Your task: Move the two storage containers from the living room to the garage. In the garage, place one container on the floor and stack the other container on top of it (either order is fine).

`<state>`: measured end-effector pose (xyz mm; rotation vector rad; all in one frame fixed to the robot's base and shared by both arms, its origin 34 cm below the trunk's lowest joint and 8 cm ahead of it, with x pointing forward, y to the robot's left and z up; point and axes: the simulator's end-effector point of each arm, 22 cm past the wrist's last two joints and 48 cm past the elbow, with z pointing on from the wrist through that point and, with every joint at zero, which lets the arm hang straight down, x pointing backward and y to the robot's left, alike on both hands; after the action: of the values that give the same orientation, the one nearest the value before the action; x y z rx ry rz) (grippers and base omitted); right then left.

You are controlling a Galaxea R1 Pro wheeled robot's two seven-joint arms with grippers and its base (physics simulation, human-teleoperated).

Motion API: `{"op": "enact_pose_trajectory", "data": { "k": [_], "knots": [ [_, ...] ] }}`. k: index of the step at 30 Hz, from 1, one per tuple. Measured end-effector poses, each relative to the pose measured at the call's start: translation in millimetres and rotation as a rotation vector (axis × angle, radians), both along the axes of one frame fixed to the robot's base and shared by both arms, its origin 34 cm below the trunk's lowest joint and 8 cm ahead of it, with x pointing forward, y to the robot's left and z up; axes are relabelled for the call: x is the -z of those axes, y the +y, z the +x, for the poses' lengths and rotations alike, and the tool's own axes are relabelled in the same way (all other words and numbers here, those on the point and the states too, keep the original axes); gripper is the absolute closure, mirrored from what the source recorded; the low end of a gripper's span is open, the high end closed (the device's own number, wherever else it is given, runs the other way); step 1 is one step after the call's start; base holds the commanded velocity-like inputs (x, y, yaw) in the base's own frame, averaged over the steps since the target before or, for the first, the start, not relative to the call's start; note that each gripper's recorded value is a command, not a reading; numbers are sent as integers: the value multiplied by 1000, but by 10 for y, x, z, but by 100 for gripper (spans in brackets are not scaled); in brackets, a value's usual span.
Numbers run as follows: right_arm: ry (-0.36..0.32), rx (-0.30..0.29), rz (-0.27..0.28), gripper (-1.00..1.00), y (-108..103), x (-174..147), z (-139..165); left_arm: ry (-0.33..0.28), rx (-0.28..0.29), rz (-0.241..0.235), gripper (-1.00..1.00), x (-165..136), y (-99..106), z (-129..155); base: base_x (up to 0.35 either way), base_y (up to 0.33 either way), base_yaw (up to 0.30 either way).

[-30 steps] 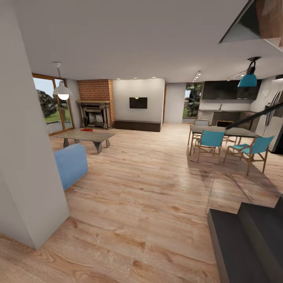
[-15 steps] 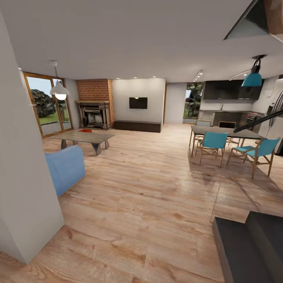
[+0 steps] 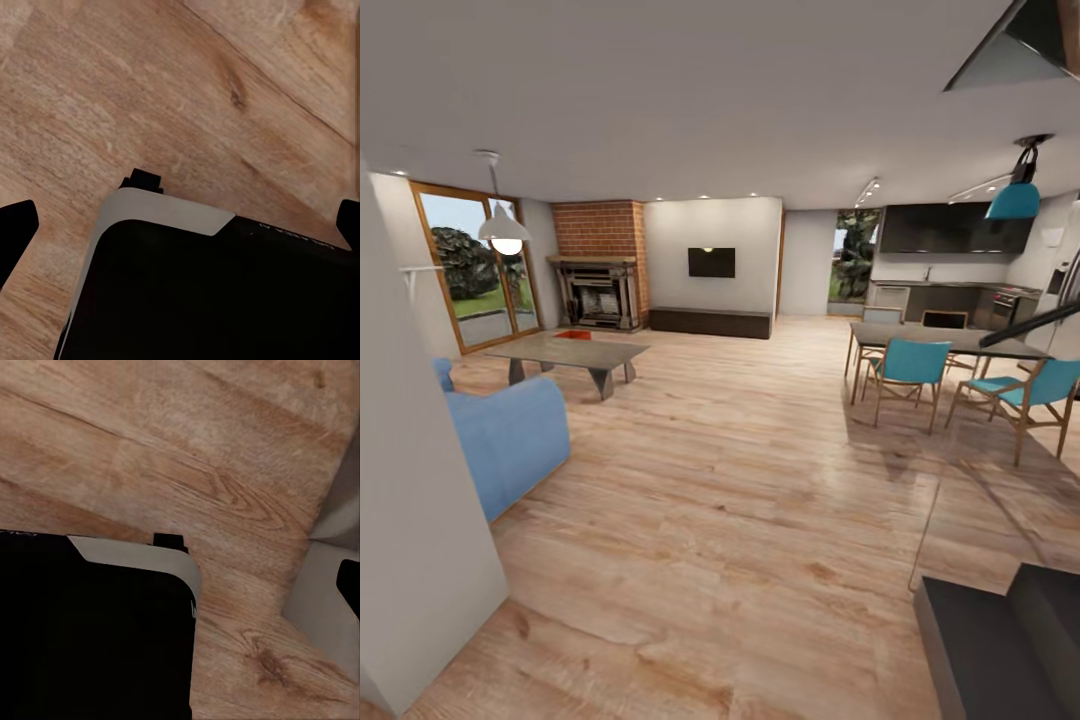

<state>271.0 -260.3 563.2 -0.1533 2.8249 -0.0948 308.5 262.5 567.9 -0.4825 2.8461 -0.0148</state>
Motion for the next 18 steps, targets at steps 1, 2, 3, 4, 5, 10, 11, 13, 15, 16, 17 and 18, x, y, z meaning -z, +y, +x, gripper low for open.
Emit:
{"op": "enact_pose_trajectory", "data": {
  "k": [1, 2, 3, 4, 5, 10, 11, 13, 15, 16, 17, 18],
  "knots": [
    [0, 0, 0, -100, 0, 0, -1, 0, 0, 0, -100, 0, 0, 0, 323, 0, 0],
    [0, 0, 0, -100, 0, 0, -2, 0, 0, 0, -100, 0, 0, 1, 323, 0, 0],
    [0, 0, 0, -100, 0, 0, -2, 0, 0, 0, -100, 0, 0, 1, 323, 0, 0],
    [0, 0, 0, -100, 0, 0, -2, 0, 0, 0, -100, 0, 0, 1, 323, 0, 0],
    [0, 0, 0, -100, 0, 0, -3, -1, 0, 0, -100, 0, 0, 1, 323, 0, 0],
    [0, 0, 0, -100, 0, 0, 0, -1, 0, 0, -100, -1, 1, 3, 323, 0, 0],
    [0, 0, 0, -100, 0, 0, -1, -2, -1, 0, -100, -1, 1, 4, 323, 0, 0],
    [0, 0, 0, -100, 0, 0, -2, -2, -1, 1, -100, -1, 1, 4, 323, 0, 0],
    [0, 0, 0, -100, 0, 0, -1, -2, -1, 1, -100, -1, 2, 5, 323, 0, 0],
    [0, 0, 0, -100, 0, 0, -1, -2, 0, 1, -100, -1, 2, 5, 323, 0, 0],
    [0, 0, 0, -100, 0, 0, -2, -2, 0, 1, -100, -1, 1, 4, 323, 0, 0],
    [0, 0, 0, -100, 0, 0, 0, -1, 0, 0, -100, -1, 1, 3, 323, 0, 0]
  ]
}}
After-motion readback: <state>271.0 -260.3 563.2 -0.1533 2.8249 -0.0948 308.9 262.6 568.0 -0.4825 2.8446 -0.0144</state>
